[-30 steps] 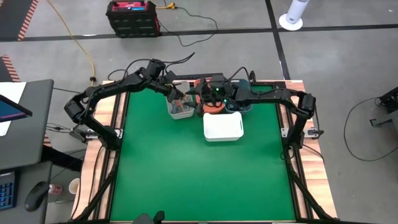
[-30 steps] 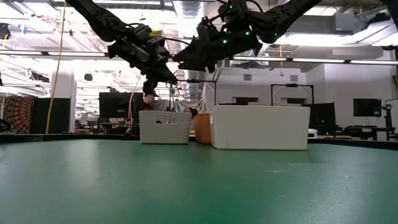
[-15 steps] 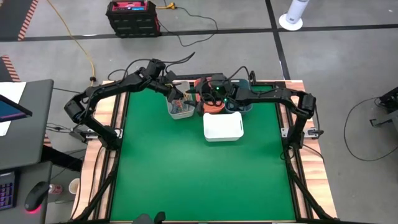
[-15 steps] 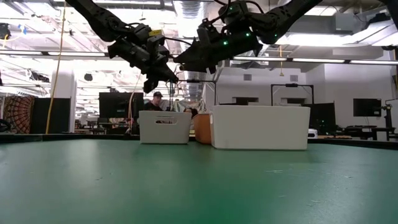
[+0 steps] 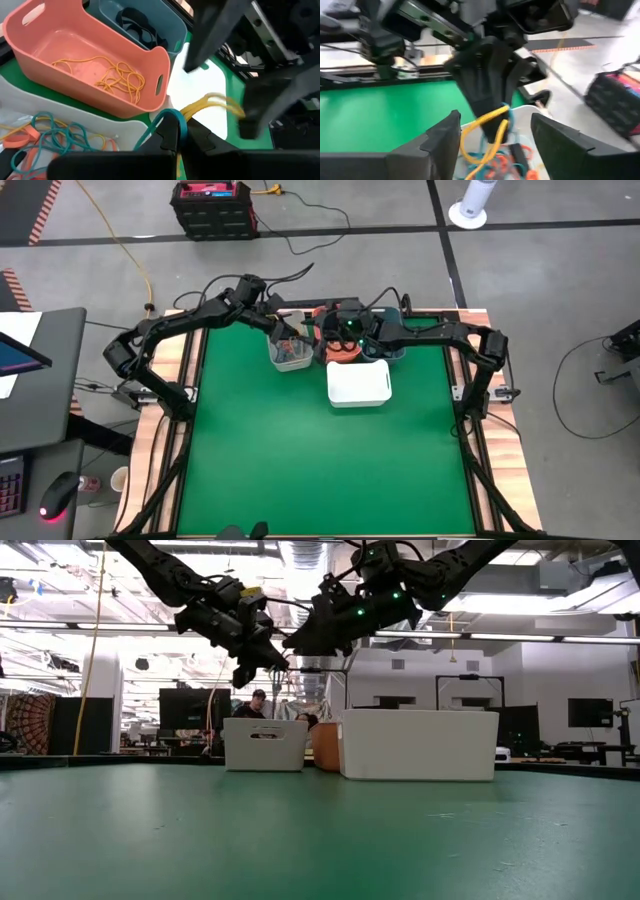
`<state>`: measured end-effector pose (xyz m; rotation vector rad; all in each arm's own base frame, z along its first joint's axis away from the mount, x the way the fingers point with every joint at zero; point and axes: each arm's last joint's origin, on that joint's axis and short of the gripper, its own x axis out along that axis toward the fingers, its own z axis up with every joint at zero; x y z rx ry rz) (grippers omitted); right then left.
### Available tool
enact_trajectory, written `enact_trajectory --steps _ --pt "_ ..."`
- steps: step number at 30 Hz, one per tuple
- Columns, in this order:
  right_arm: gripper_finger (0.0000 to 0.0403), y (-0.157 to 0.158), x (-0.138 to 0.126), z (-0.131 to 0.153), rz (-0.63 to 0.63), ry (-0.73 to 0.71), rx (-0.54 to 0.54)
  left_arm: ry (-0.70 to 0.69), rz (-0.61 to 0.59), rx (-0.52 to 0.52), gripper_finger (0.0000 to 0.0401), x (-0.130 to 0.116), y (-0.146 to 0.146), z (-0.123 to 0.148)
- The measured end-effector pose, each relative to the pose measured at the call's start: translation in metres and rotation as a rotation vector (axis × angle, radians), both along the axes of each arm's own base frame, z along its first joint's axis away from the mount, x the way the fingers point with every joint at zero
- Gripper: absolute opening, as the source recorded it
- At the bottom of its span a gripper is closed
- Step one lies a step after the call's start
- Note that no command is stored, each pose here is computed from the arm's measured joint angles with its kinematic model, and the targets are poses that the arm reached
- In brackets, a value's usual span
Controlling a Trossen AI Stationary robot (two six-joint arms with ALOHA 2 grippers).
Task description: Sort rubber bands into baskets
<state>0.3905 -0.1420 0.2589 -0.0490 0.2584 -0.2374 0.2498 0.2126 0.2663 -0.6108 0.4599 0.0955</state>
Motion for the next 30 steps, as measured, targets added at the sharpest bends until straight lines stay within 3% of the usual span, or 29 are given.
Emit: enact_trajectory --steps 5,15,30 --pt "0.0198 0.001 0.0 -0.002 0.007 0.031 -0.023 -0.029 0.01 0.004 0.0 0.002 0.001 0.003" --pt "0.0016 0.001 -0.001 -0.005 0.001 0.053 0.012 -0.032 0.011 0.006 0.0 0.002 0.002 0.003" --pt "0.0084 -0.008 -0.005 -0.006 -0.035 0.048 0.046 -0.029 0.011 0.004 0.0 0.002 0.001 0.003"
